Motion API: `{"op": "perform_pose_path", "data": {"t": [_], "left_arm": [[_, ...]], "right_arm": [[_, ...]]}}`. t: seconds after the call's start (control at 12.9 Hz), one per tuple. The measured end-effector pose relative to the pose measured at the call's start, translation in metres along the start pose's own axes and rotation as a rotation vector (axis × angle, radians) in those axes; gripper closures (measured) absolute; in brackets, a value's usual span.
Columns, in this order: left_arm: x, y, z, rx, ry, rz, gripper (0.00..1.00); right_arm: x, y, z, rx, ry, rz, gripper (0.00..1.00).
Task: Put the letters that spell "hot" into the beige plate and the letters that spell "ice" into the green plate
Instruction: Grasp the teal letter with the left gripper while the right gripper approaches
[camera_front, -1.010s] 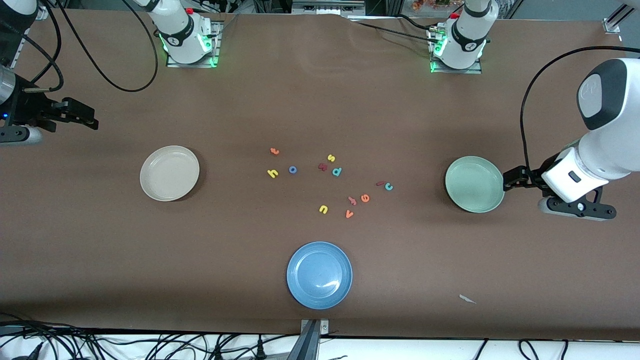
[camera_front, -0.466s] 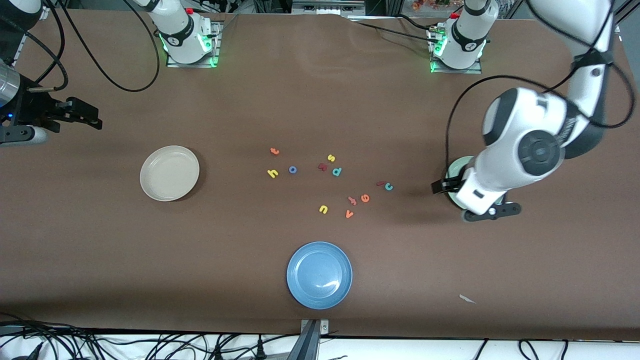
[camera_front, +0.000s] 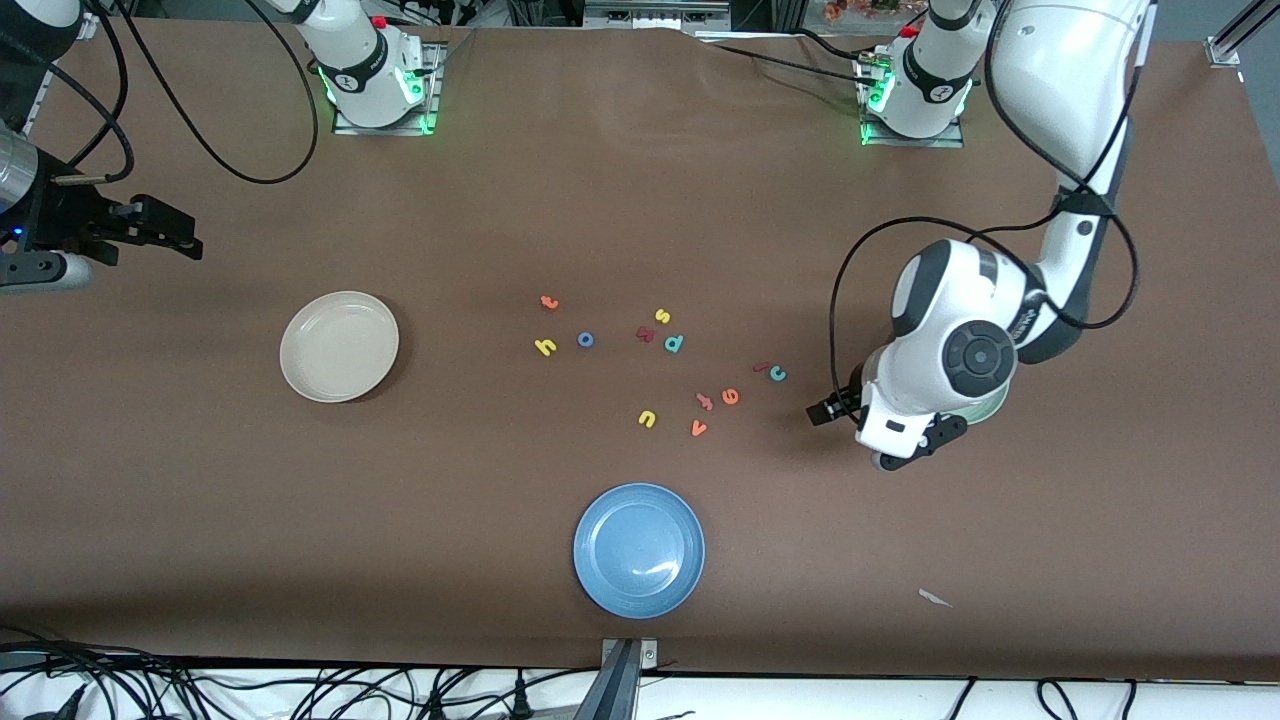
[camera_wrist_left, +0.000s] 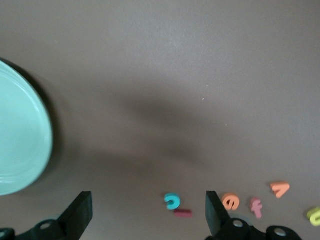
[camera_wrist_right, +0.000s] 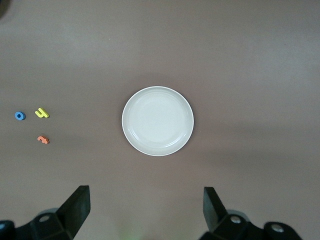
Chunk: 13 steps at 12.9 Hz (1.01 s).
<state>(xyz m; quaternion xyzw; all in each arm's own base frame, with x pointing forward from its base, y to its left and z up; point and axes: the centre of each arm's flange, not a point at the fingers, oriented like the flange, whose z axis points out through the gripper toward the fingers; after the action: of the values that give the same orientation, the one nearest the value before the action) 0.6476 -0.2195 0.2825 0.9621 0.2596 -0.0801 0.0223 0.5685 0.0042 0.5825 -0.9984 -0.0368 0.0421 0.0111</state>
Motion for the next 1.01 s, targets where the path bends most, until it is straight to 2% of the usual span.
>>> {"op": "perform_pose_path", "data": {"t": [0.39,0.54,0.62,0.7,1.01], "left_arm": [[-0.035,0.022,0.065,0.000,0.014,-0.091,0.04],[-0.042,0.023,0.081,0.014,0.001,-0.094,0.10],[-0.044,0.025,0.085,0.008,-0.005,-0.095,0.16],[-0.047,0.025,0.090,-0.003,-0.003,-0.096,0.16],[-0.058,0.013,0.120,-0.014,0.010,-0.095,0.23]], "right_arm": [[0.000,0.004,-0.001,0.000,0.002,0.007,0.00],[0.000,-0.001,0.000,-0.001,0.002,-0.001,0.00],[0.001,-0.007,0.000,-0.001,0.001,-0.012,0.00],[0.002,-0.014,0.002,-0.002,-0.002,-0.024,0.00],[0.017,-0.041,0.031,-0.007,-0.049,-0.062,0.00]]}}
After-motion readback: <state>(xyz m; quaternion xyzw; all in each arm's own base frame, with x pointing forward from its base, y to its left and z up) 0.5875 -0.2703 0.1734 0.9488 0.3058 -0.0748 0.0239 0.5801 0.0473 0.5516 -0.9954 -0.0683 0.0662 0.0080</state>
